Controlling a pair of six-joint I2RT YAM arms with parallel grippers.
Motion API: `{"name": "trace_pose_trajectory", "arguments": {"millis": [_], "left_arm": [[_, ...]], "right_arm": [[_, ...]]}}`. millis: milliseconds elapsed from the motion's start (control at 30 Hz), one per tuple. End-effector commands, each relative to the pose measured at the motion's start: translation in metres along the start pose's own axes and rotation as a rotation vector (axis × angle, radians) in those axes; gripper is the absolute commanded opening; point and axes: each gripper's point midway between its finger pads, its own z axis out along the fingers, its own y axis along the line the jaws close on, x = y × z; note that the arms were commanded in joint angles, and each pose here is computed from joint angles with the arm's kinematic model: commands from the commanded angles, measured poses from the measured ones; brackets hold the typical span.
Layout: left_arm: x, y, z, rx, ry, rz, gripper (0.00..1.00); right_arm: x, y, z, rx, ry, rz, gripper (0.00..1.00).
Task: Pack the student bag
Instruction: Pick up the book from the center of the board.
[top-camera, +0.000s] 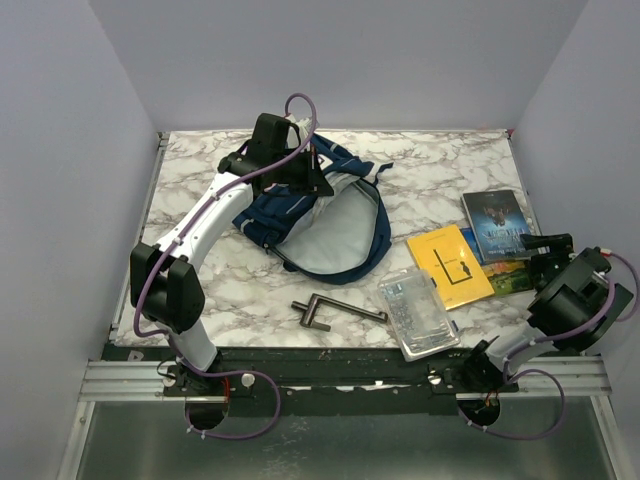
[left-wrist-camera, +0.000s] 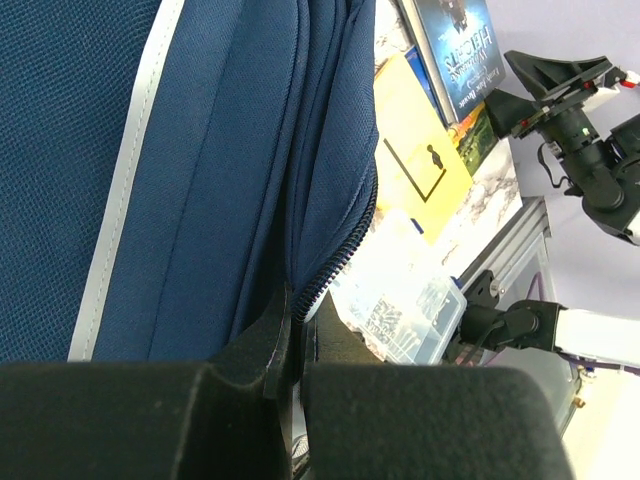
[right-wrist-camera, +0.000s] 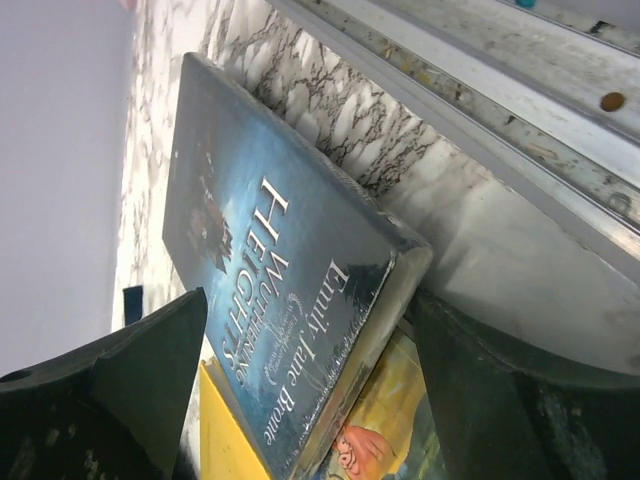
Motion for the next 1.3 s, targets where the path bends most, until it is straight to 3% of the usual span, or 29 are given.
{"name": "trace_pose_trajectory", "arguments": {"millis": [0,233,400,500,600,667,967,1267], "left_arm": [[-0.013,-0.011,-0.001,0.06,-0.039,0.018,0.0],[-0.013,-0.012,-0.002,0.065,-0.039,0.019,0.0],[-0.014,-0.012,-0.002,0.065,-0.041,0.021,0.0],[-0.014,-0.011,-0.001,0.063,-0.04,0.018,0.0],[-0.014,-0.01,-0.001,0.06,-0.043,0.019,0.0],[-0.014,-0.01,-0.002,0.057,-0.047,0.023,0.0],[-0.022,-0.014,-0.012,0.047,-0.094,0.061,0.0],[-0.036,-0.017,-0.037,0.01,-0.178,0.103,0.0]], "right_arm": [[0.016,0.004,0.003,-0.081,0.077,0.045,0.84],[0.019,-0.006,0.013,-0.085,0.067,0.102,0.77],[0.024,-0.012,0.02,-0.104,0.075,0.159,0.64],[0.026,-0.011,0.023,-0.122,0.072,0.172,0.44],[0.02,0.015,0.019,-0.225,0.051,0.154,0.14],[0.013,0.037,0.013,-0.271,0.037,0.141,0.02],[0.001,0.125,-0.02,-0.341,0.039,0.022,0.0],[0.077,0.222,-0.068,-0.547,0.308,0.071,0.0]]}}
